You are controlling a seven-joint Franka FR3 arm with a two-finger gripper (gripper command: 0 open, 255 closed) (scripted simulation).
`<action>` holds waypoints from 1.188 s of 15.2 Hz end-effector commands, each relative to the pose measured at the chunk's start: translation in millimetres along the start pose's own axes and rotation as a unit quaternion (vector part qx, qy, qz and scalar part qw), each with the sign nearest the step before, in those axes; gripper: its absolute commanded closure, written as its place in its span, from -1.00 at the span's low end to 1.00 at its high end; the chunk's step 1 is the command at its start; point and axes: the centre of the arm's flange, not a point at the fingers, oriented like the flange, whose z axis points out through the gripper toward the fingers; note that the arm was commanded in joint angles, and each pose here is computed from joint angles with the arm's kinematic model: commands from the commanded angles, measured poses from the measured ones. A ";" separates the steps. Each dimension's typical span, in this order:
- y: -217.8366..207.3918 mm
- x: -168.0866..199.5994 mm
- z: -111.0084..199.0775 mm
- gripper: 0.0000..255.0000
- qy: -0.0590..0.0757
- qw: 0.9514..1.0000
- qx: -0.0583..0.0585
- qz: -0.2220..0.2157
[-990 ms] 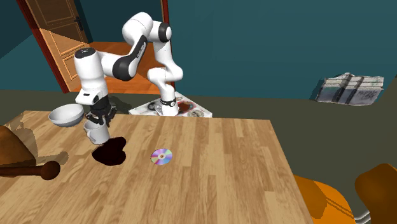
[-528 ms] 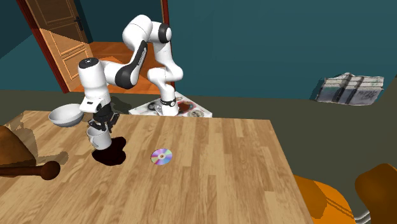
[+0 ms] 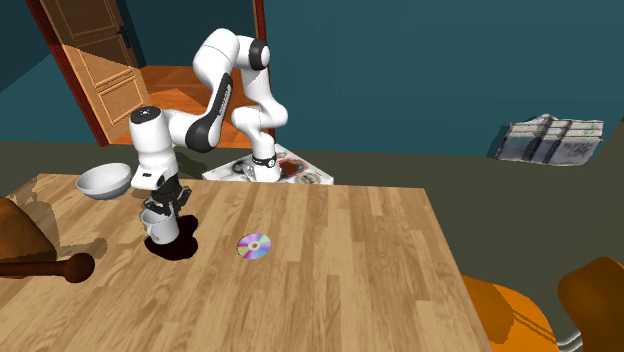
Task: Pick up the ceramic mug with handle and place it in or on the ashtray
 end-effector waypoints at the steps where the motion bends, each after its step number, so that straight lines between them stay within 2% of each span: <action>1: -0.2 -0.4 6.5 1.00 0.000 1.000 0.000 0.000; 7: -0.2 -0.3 6.5 1.00 0.000 1.000 0.000 0.000; 8: -0.2 -0.4 6.5 -1.00 0.000 1.000 0.000 0.000; 13: -0.2 -0.4 6.5 -1.00 0.000 1.000 0.000 0.000; 17: -0.2 -0.4 -43.5 -1.00 0.000 1.000 0.000 0.000; 18: -0.2 -0.4 -43.5 -1.00 0.000 1.000 0.000 0.000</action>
